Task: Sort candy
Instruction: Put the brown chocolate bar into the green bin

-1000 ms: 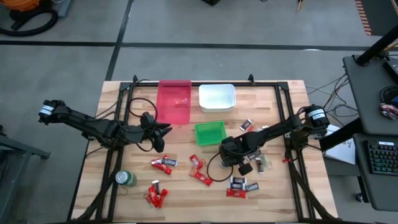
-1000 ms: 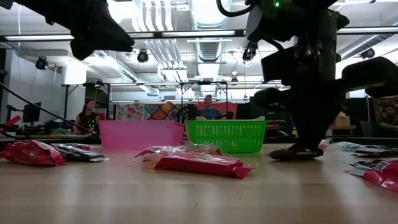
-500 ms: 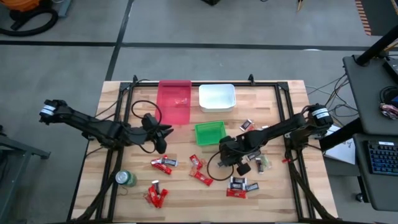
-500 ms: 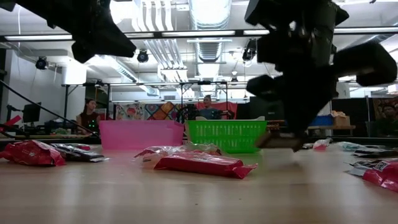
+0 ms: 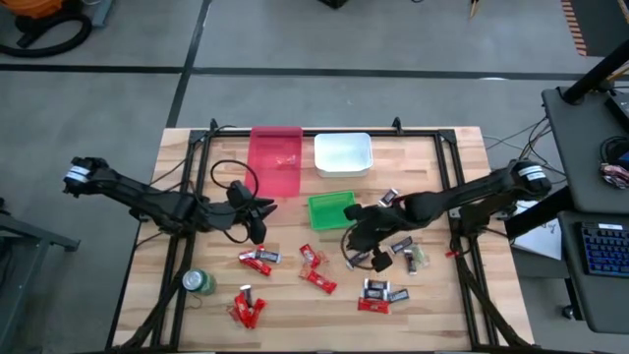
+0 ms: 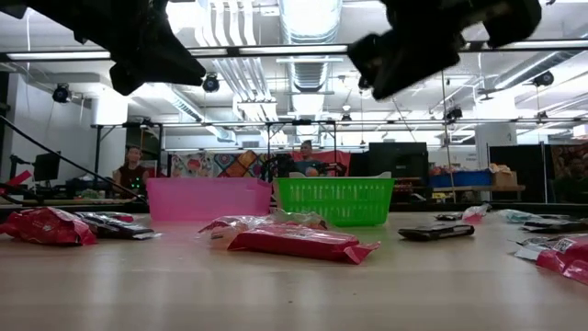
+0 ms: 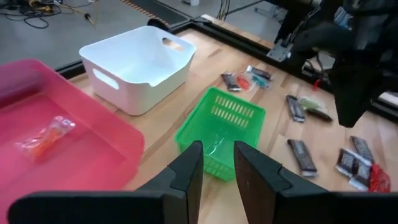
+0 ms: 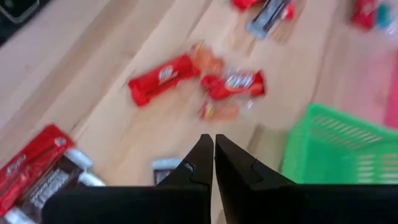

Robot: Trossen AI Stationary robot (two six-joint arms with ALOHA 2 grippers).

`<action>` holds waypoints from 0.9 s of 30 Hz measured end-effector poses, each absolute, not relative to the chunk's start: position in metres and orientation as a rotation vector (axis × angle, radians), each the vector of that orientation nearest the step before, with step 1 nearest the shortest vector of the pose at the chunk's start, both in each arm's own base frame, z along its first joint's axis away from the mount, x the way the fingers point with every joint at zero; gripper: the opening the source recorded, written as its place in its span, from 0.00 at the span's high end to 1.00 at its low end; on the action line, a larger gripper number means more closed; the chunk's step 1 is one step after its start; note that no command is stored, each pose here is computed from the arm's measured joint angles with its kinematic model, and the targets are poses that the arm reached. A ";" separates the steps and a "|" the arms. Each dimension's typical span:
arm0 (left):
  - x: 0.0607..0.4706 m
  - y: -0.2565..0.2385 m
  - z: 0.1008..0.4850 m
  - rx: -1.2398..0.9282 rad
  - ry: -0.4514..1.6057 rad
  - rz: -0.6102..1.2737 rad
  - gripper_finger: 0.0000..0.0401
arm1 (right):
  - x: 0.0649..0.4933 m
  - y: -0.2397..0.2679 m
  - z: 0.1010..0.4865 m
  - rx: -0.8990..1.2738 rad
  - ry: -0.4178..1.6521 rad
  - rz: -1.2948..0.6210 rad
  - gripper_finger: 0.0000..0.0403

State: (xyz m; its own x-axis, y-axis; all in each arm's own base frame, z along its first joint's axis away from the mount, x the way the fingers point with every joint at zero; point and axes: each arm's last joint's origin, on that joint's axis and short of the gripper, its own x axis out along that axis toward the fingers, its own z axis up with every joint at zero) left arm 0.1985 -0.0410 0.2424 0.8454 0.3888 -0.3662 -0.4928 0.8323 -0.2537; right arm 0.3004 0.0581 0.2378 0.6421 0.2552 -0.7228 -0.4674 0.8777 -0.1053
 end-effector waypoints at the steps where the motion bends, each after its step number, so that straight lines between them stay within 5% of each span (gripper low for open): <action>1: 0.199 -0.042 0.242 -0.349 0.309 0.471 0.81 | 0.300 0.057 0.241 -0.298 0.755 0.411 0.98; 10: 0.211 -0.060 0.236 -0.356 0.289 0.400 0.81 | 0.297 0.056 0.239 -0.258 0.762 0.398 0.98; 27: 0.226 -0.084 0.228 -0.303 0.250 0.311 0.81 | 0.239 0.050 0.146 -0.101 0.628 0.390 0.98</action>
